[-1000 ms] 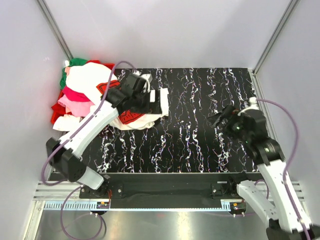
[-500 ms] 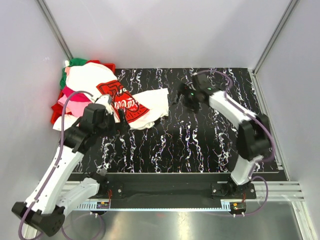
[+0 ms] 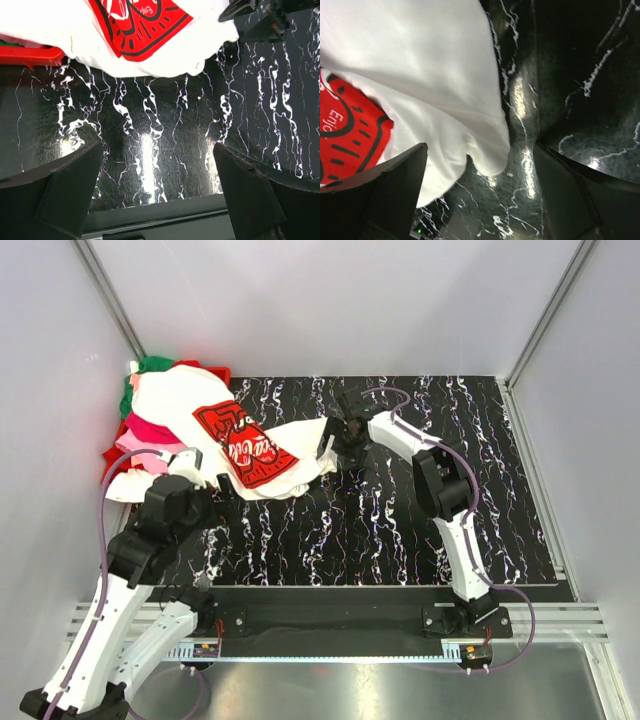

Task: Fold and stack the t-shirts
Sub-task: Move the tshirt to the center of the board, then flatten the tshirt out

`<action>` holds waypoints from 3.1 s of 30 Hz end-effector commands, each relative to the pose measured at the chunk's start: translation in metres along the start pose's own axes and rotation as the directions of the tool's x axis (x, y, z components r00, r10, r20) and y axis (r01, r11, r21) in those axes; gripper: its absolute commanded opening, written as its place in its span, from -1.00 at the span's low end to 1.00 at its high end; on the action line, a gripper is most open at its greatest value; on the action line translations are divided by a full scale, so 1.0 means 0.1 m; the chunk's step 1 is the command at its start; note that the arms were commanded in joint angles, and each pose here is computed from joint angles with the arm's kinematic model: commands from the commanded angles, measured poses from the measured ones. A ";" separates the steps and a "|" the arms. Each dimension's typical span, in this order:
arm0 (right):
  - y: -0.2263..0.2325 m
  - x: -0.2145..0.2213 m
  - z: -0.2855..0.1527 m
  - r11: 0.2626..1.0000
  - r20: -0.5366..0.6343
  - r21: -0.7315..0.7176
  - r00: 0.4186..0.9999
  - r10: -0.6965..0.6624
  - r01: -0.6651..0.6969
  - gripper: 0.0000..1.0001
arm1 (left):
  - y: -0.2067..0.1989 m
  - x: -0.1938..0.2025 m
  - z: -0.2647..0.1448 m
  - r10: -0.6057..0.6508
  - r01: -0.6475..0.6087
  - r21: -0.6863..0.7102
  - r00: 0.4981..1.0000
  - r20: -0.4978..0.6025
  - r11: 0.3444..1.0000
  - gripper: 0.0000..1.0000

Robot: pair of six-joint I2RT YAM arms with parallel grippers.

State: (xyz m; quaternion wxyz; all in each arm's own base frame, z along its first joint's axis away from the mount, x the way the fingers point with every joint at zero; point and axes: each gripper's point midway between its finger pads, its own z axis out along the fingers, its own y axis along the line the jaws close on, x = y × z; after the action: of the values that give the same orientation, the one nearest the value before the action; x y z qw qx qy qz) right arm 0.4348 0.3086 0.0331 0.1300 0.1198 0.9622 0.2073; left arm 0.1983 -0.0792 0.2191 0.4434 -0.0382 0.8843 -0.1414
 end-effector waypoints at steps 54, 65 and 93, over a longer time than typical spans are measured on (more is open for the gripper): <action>-2.10 0.79 -2.37 0.953 0.318 0.240 0.943 0.100 -0.182 0.99 | -0.34 1.62 1.06 -0.241 0.251 -0.025 0.886 -0.397 0.968 0.85; -1.80 1.04 -2.42 0.992 0.271 0.035 0.957 0.107 -0.121 0.99 | -0.40 1.63 1.46 -0.216 0.218 -0.040 0.899 -0.380 0.975 -0.40; -1.44 0.81 -3.29 1.000 0.364 0.028 0.931 0.001 -0.012 0.99 | -2.44 0.01 1.32 -0.033 0.223 0.351 0.879 -0.475 0.909 0.98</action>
State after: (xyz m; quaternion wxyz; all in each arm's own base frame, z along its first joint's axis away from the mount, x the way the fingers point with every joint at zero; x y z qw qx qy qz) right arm 0.2353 0.0641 0.2258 0.2989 0.2105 0.9236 0.1156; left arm 0.2975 -0.3736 0.1621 0.1671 0.0082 0.9295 -0.3287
